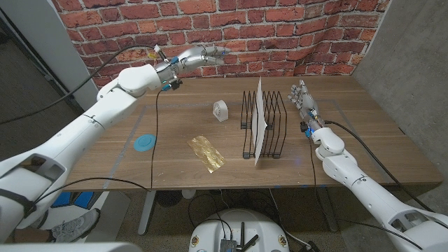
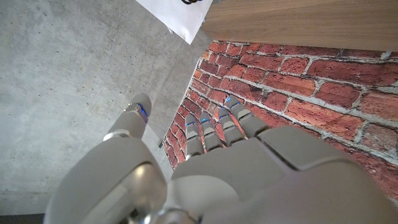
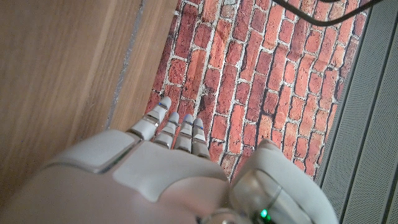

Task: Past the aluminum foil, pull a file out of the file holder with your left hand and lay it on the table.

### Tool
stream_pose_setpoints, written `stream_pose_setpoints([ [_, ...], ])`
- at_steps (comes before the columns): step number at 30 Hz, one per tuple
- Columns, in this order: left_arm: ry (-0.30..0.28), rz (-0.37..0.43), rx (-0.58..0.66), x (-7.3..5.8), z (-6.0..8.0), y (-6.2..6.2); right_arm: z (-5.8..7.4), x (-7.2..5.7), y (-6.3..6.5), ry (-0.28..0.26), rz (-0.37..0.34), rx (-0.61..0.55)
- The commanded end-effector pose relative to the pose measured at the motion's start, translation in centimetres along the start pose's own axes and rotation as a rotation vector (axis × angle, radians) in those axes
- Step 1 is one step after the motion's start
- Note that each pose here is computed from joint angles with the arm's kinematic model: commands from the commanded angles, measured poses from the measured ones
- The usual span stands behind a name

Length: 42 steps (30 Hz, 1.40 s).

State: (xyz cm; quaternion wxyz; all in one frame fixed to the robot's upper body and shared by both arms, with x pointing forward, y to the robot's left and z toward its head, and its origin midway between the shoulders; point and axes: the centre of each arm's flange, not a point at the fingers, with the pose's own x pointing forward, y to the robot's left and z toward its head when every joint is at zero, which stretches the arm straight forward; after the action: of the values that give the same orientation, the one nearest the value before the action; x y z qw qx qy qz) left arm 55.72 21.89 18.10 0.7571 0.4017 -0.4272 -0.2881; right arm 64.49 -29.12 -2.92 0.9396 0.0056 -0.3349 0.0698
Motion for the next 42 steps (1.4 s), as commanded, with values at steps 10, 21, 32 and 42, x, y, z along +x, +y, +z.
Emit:
stream_pose_setpoints([
  [10,-0.092,-0.245,0.194,4.2,3.7,1.8,0.3,-0.8,0.2,0.008,-0.014,-0.024],
  [21,-0.124,-0.346,0.259,5.3,5.5,2.0,0.0,-0.6,0.8,0.004,-0.01,-0.021],
  [32,-0.136,-0.436,0.391,5.6,7.7,2.3,-0.6,-0.6,1.6,-0.006,-0.013,-0.008],
  [42,-0.175,-0.49,0.527,6.7,9.1,2.2,-1.0,-0.5,2.5,-0.012,-0.006,0.003],
])
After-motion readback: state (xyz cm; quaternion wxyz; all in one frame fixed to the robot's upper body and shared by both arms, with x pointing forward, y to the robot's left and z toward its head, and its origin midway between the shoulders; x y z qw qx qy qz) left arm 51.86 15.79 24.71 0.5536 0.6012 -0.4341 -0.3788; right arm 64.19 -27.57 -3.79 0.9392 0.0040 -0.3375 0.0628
